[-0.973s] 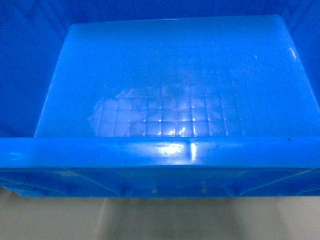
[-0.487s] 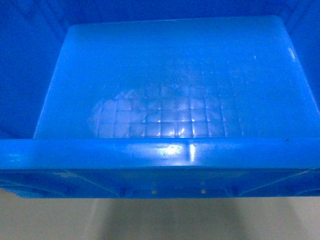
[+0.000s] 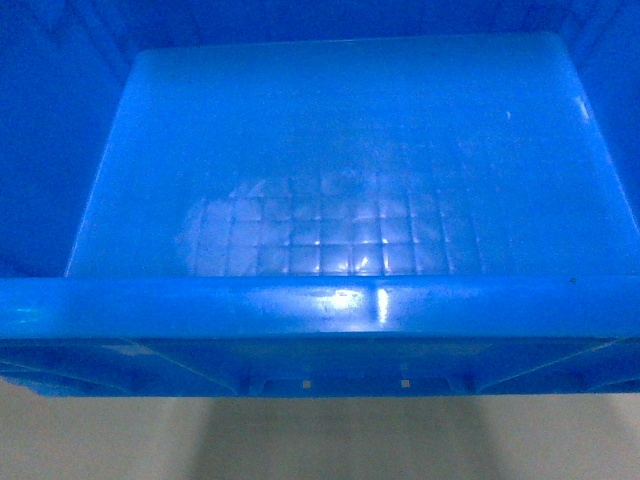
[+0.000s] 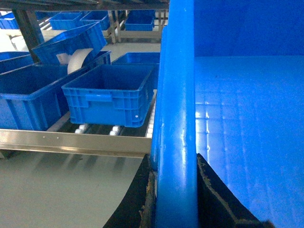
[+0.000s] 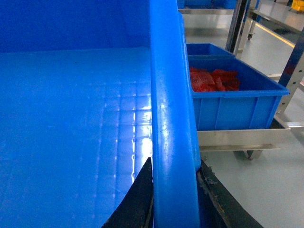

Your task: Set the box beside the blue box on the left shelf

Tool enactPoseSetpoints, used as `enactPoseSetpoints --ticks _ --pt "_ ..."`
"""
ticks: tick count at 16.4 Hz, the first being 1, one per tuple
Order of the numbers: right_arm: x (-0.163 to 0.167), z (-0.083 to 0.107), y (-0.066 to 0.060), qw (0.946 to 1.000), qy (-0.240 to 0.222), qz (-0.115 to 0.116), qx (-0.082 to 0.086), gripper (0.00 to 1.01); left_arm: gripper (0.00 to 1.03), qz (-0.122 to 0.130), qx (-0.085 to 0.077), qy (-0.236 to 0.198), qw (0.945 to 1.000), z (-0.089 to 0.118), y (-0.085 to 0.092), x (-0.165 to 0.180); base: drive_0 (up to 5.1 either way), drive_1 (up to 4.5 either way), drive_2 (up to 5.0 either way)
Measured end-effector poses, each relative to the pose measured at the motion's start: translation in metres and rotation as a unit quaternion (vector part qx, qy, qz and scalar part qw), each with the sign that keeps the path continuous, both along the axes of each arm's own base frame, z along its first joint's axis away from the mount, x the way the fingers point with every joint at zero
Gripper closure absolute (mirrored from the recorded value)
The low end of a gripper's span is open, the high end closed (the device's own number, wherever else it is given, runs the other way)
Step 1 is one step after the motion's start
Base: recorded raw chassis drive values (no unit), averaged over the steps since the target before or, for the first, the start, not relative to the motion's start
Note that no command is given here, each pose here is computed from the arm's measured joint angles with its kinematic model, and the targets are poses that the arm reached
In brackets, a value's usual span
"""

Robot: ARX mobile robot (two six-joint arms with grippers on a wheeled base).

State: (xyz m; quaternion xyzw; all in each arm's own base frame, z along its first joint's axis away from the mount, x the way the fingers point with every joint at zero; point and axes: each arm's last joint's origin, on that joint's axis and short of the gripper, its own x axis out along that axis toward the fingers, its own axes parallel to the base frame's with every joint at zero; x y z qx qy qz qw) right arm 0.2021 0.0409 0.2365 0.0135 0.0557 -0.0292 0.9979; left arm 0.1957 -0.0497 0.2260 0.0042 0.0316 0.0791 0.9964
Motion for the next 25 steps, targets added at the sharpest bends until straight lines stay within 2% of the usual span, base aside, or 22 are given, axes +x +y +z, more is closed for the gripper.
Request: enactPoseSetpoints --ticks 21,25 --pt "-0.0002 -0.0007 0.0001 1.0000 0.002 0.001 -0.002 0.84 0.88 0.000 0.001 0.002 1.0000 -0.0008 0.0000 -0.0002 0.0 0.00 0.0" --pt "-0.0004 0.0001 0.0001 1.0000 -0.001 0.001 -0.001 0.84 0.88 0.000 0.000 -0.001 1.0000 0.0000 0.0002 -0.0005 0.0 4.25 -4.2"
